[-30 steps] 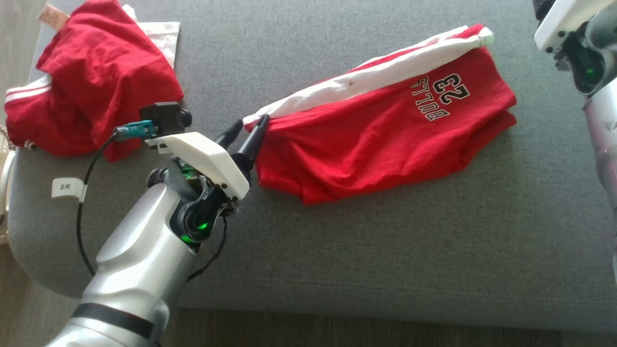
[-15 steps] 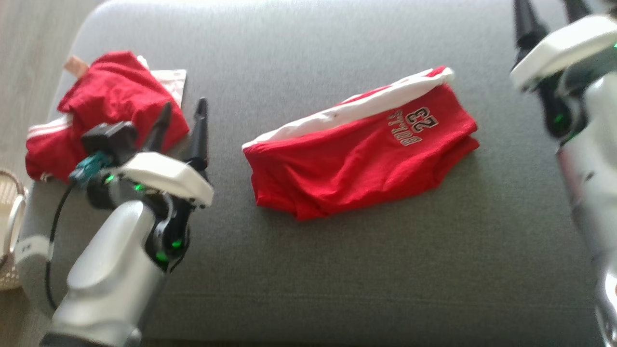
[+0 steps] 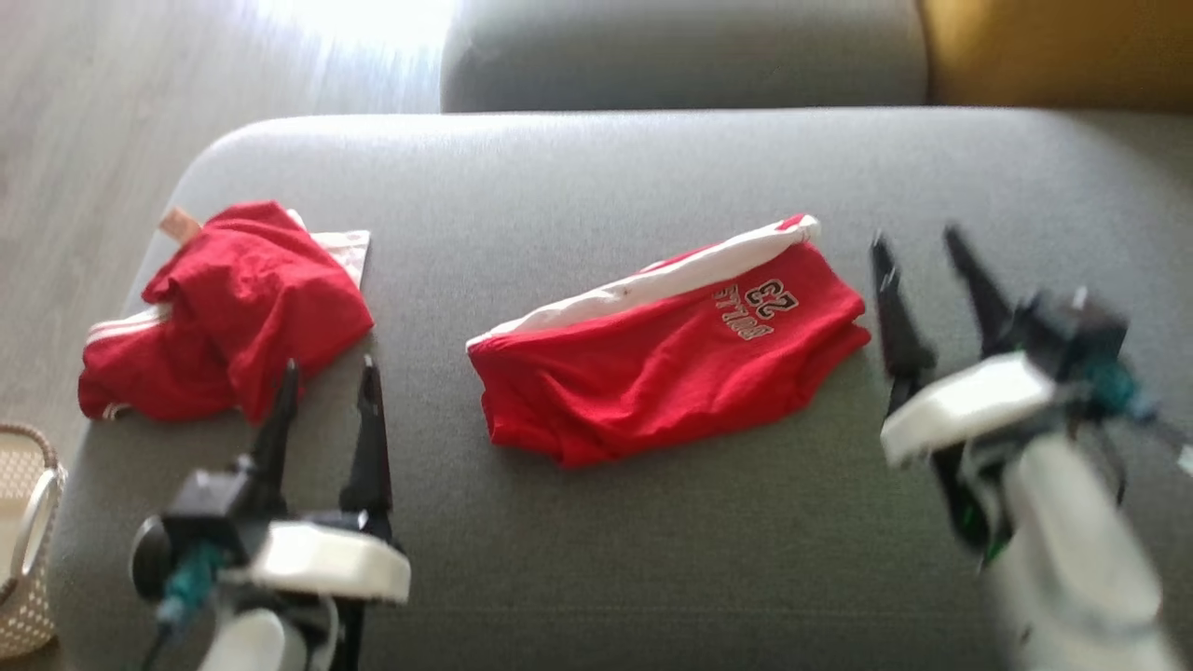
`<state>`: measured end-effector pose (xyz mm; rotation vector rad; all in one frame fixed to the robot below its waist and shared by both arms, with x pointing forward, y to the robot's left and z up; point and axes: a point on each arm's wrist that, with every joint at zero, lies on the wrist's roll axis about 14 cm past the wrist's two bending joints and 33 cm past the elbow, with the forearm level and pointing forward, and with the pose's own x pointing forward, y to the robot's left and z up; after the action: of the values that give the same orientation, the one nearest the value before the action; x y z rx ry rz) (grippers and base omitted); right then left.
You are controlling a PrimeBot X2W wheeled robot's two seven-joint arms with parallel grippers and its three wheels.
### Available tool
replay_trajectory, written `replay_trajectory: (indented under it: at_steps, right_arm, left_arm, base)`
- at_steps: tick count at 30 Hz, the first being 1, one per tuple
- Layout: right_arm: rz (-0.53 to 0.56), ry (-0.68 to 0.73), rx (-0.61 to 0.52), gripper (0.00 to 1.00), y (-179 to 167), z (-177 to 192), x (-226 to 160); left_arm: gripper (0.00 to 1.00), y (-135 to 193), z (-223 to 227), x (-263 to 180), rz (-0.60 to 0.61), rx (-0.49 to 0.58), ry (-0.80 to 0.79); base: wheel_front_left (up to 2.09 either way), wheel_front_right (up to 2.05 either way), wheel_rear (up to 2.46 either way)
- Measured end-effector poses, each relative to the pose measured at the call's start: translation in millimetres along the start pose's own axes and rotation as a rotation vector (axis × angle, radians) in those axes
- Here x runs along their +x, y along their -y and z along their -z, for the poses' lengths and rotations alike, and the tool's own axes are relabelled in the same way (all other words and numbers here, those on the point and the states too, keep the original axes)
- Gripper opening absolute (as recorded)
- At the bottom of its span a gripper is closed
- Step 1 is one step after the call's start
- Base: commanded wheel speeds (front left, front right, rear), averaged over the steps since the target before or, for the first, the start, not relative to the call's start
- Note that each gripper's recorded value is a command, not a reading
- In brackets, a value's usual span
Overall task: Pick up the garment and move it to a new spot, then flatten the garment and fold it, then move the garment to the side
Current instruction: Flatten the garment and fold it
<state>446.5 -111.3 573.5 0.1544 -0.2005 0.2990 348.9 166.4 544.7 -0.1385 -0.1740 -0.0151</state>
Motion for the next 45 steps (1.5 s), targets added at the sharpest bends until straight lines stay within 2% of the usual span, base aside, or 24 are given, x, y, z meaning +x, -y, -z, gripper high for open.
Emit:
replay_trajectory:
  at_steps: [3,8,12,23,32,38,45]
  right_arm:
    - [0.021,-0.016,-0.003,1.00,-6,10,-27]
    - [0.087,-0.084,-0.012,1.00,4,35,-67]
    - [0.123,-0.121,0.021,1.00,10,47,-87]
    - [0.135,-0.103,0.061,1.00,10,44,-88]
    - [0.162,-0.135,0.145,1.00,12,58,-90]
    - [0.203,-0.218,0.317,1.00,12,88,-84]
    - [0.329,-0.292,0.649,1.00,28,124,-43]
  left_arm:
    - [1.00,1,2,-15,-0.012,-0.005,-0.002]
    - [1.00,6,14,-31,-0.010,0.003,-0.035]
    - [1.00,13,21,-40,0.012,0.025,-0.059]
    - [1.00,11,25,-43,0.010,0.013,-0.069]
    - [1.00,19,34,-46,0.035,0.003,-0.101]
    - [1.00,26,44,-46,0.047,-0.006,-0.134]
    - [1.00,22,46,-30,0.033,-0.006,-0.139]
  base:
    - [0.00,0.00,0.00]
    - [0.00,0.00,0.00]
    - [0.00,0.00,0.00]
    - [0.00,0.00,0.00]
    - [0.00,0.00,0.00]
    - [0.00,0.00,0.00]
    - [0.00,0.00,0.00]
